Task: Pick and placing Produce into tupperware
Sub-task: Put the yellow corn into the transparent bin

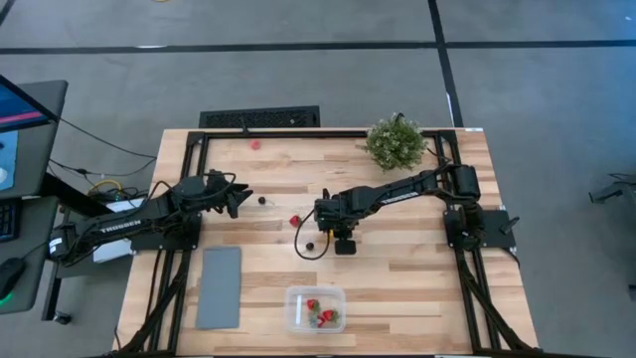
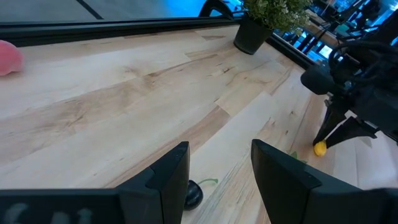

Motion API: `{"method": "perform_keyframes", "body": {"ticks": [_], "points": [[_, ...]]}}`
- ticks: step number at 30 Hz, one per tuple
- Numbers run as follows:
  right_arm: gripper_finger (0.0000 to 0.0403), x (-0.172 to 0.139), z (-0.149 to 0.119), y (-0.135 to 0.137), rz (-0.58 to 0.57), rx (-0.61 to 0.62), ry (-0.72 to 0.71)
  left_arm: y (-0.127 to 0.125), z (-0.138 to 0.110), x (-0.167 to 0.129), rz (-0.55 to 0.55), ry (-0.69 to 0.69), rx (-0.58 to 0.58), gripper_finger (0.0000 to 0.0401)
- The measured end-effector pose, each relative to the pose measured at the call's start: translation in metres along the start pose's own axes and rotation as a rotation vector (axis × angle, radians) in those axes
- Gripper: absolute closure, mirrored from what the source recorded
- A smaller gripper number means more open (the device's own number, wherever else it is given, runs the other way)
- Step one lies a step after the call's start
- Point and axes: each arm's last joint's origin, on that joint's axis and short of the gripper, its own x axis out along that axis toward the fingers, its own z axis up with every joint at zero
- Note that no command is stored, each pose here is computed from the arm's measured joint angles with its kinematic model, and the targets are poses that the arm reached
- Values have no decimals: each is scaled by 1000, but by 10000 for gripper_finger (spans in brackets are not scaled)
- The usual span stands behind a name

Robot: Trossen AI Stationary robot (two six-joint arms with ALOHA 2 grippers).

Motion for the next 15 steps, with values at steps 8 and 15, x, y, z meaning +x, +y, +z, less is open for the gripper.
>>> {"method": "perform_keyframes", "body": {"ticks": [8, 15], "points": [[344, 0, -1, 3, 3, 10, 14, 0, 0, 0, 0, 0, 0, 238], [344, -21, 12, 6, 7, 14, 27, 0, 0, 0, 0, 0, 0, 238]]}}
